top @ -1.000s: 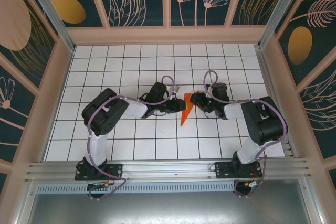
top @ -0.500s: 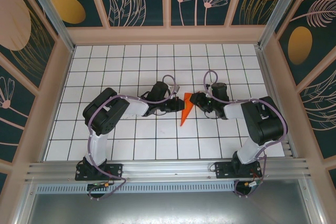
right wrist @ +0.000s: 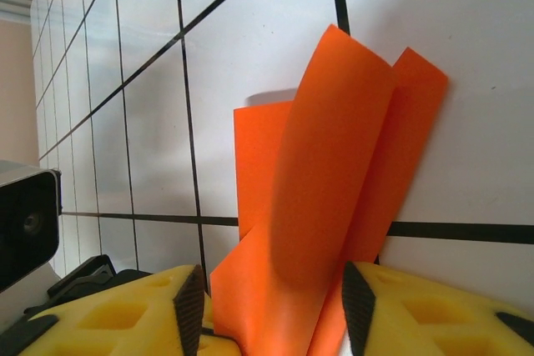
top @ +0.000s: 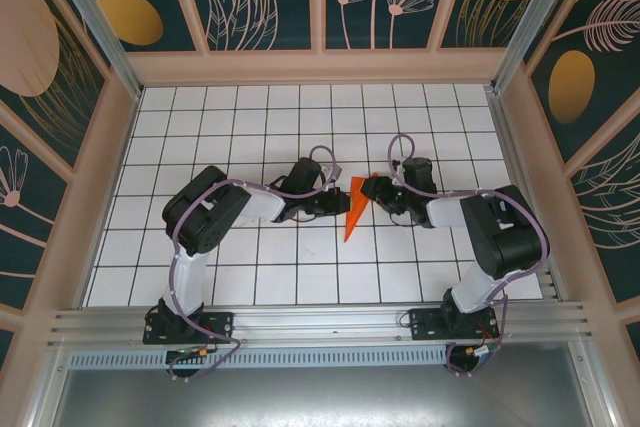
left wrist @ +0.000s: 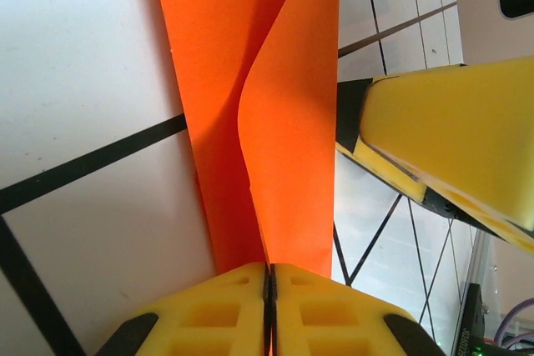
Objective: Fold a paper plane with a square sheet of paper (fold left side to right side)
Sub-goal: Fold the wing for the fifth time at the center of the table.
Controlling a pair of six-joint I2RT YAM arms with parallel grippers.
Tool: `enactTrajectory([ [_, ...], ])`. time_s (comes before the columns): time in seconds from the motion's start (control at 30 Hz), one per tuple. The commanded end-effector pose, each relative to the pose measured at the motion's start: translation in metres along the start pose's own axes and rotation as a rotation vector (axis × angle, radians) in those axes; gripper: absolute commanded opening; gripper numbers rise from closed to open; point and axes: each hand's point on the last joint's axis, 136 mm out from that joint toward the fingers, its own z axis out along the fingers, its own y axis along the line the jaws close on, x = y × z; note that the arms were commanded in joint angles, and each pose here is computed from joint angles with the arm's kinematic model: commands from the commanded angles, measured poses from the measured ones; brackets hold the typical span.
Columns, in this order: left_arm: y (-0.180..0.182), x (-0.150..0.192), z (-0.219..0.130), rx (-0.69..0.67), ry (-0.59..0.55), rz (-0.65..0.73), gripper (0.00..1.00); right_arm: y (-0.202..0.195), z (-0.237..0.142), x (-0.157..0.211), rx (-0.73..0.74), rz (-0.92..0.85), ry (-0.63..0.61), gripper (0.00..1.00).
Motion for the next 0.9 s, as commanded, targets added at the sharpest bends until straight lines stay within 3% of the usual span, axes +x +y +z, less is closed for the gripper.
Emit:
enactTrajectory([
  [0.0,0.007,0.000,0.006,-0.011,0.008,0.009,0.12,-0.004,-0.011,-0.003,0.037,-0.022,-0.032,0.53],
  [0.17,0.012,0.003,0.008,-0.018,0.013,0.003,0.12,-0.008,-0.028,-0.012,0.079,-0.036,-0.087,0.53],
  [0.43,0.015,0.003,0.009,-0.031,0.018,0.003,0.12,0.039,-0.023,-0.019,-0.075,-0.096,-0.072,0.12],
  [0.87,0.023,0.004,0.009,-0.076,0.019,-0.001,0.11,0.012,0.018,-0.006,0.035,-0.089,0.032,0.08],
])
